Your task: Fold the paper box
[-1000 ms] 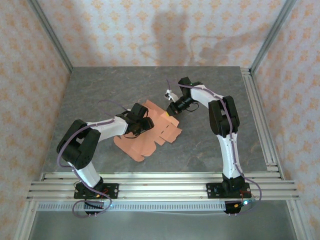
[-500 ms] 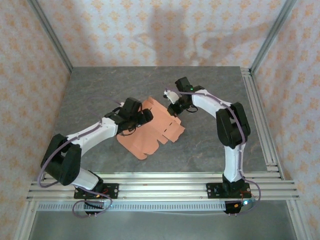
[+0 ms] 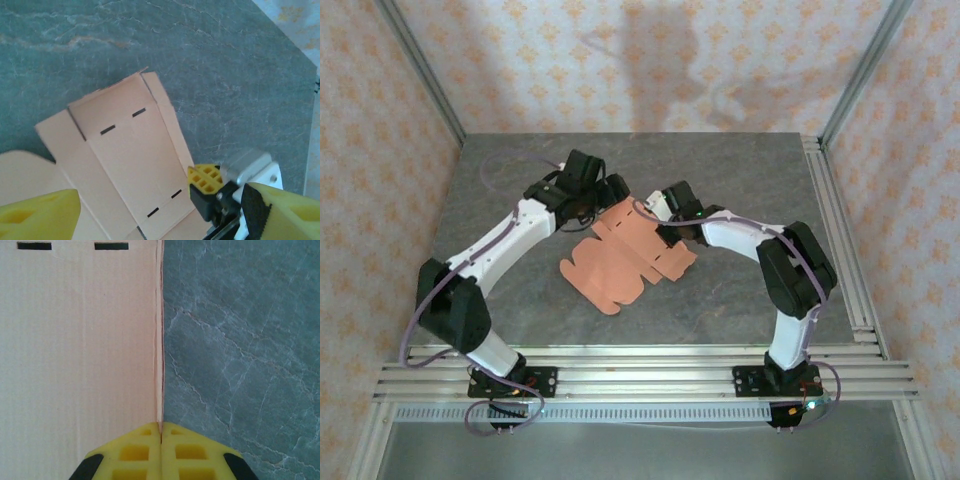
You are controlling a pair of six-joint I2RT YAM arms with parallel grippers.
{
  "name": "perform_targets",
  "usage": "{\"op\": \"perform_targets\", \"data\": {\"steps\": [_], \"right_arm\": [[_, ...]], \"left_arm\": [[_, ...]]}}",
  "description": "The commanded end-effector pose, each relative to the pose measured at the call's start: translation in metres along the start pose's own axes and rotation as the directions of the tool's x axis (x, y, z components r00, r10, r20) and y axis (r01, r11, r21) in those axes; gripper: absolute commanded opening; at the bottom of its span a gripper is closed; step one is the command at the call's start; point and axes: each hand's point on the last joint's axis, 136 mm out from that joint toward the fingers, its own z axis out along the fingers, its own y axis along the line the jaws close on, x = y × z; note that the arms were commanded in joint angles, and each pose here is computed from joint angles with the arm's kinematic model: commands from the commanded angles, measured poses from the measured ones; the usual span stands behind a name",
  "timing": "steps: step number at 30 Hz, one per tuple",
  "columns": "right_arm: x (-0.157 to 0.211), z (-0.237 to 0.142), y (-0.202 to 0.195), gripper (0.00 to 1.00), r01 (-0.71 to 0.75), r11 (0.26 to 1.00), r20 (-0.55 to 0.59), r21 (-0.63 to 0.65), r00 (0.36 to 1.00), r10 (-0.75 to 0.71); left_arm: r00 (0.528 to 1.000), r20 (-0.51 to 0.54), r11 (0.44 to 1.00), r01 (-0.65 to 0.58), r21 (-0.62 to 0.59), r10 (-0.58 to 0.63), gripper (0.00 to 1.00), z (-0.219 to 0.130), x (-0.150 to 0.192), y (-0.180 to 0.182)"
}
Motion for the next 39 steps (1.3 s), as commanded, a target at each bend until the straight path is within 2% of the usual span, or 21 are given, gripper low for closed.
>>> {"op": "perform_targets", "data": {"steps": [1, 7, 15, 21, 28, 39], "right_arm": [[-0.025, -0.016, -0.015, 0.00, 0.022, 0.994, 0.099, 0.103, 0.995, -0.032], [-0.021, -0.021, -0.004, 0.00, 0.034, 0.998, 0.092, 0.044, 0.995, -0.038], [-0.016, -0.028, 0.008, 0.00, 0.040, 0.999, 0.085, -0.017, 0.996, -0.038], [-0.014, -0.031, 0.014, 0.00, 0.038, 0.998, 0.082, -0.048, 0.996, -0.034], [-0.013, -0.031, 0.016, 0.00, 0.024, 0.998, 0.083, -0.061, 0.996, -0.019], [-0.018, -0.026, 0.006, 0.00, 0.024, 1.000, 0.070, -0.005, 0.997, -0.024]], "left_arm": [[0.995, -0.045, 0.993, -0.089, -0.075, 0.086, 0.83, 0.007, -0.004, 0.003], [0.969, -0.115, 0.970, -0.231, -0.082, 0.221, 0.81, 0.028, -0.013, -0.017], [0.916, -0.213, 0.933, -0.357, -0.050, 0.339, 0.81, 0.074, -0.016, -0.039], [0.874, -0.259, 0.900, -0.434, -0.034, 0.412, 0.81, 0.096, -0.017, -0.046], [0.846, -0.313, 0.883, -0.468, -0.046, 0.432, 0.82, 0.109, -0.011, -0.036], [0.824, -0.388, 0.886, -0.462, -0.039, 0.413, 0.78, 0.096, 0.008, -0.025]]}}
